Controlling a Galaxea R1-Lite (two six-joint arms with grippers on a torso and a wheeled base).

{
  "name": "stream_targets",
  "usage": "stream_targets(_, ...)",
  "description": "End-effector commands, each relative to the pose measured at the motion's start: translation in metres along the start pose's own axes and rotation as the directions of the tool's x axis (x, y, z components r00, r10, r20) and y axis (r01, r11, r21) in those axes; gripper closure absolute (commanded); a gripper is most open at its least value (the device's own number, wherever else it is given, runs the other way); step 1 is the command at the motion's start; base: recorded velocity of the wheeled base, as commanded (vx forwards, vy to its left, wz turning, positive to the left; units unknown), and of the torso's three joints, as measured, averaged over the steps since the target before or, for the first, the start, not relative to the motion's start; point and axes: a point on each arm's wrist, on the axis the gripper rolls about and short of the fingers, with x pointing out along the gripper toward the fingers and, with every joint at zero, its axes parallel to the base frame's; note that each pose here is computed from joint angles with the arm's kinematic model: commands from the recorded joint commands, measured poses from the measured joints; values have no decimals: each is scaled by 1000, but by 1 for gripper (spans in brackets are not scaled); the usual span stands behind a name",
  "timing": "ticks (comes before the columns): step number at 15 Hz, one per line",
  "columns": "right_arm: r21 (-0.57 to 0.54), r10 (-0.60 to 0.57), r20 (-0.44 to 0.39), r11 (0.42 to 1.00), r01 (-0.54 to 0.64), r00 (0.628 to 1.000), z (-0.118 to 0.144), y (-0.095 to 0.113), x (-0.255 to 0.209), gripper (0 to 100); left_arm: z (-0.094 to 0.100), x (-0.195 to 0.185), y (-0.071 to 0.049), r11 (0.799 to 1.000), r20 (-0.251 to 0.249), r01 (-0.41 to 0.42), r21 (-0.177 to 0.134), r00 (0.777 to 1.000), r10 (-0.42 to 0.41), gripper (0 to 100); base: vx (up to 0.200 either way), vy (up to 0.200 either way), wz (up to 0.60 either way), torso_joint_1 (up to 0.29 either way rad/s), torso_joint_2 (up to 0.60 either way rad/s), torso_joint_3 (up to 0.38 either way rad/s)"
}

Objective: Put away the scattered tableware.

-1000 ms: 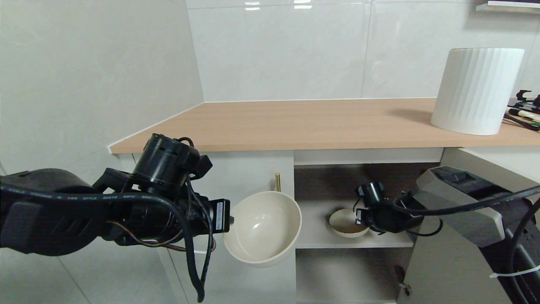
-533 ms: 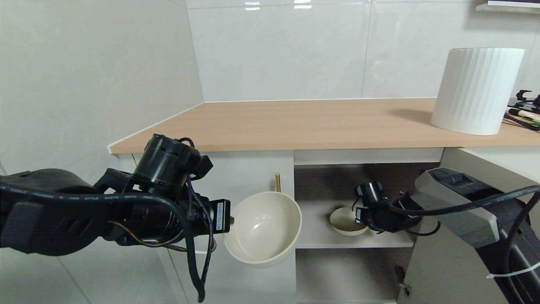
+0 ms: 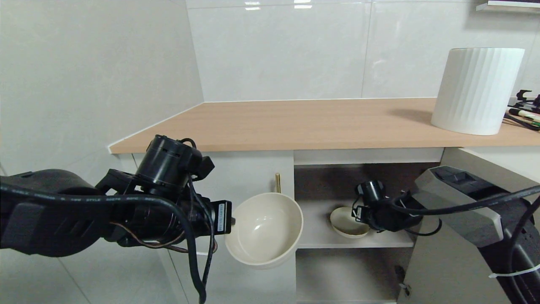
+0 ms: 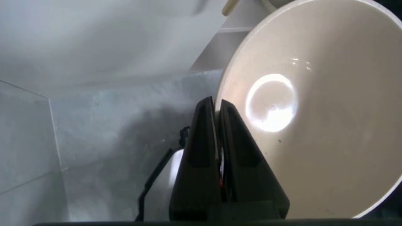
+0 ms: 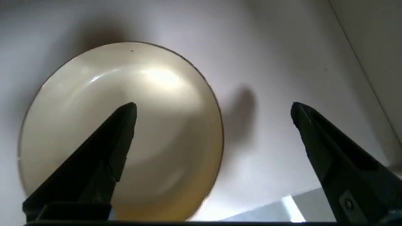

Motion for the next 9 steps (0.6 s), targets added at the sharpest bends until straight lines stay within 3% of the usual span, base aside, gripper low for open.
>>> stream_targets(1,5,23,6,1000,-23,1000,11,-4,-30,0,-2,3,-1,1000,-12,-2,4,1000,2,100,0,0,0,0,0,0)
stream_targets(4,-20,146,-36,989,-147,989,17,-7,-88,0,-14,24,-13,999,-86,4,38,996,0,100,0,0,0,0,0,0)
stream_targets(5,-35,203,-66,978,-206,977,16,-9,-112,0,-16,28,-14,999,-98,0,41,995,4,100,0,0,0,0,0,0)
stream_targets(6,-52,291,-88,954,-296,953,21,-11,-155,0,-22,45,-15,998,-139,-23,51,990,30,100,0,0,0,0,0,0)
stream_targets(7,-52,291,-88,954,-296,953,21,-11,-155,0,-22,45,-15,998,-139,-23,51,990,30,100,0,0,0,0,0,0)
stream_targets(8,-82,356,-114,927,-366,928,28,-12,-202,0,-32,60,-21,997,-187,-31,63,981,43,100,0,0,0,0,0,0)
stream_targets(9,-96,382,-128,914,-395,915,29,-11,-221,0,-38,66,-24,997,-207,-34,64,977,47,100,0,0,0,0,0,0)
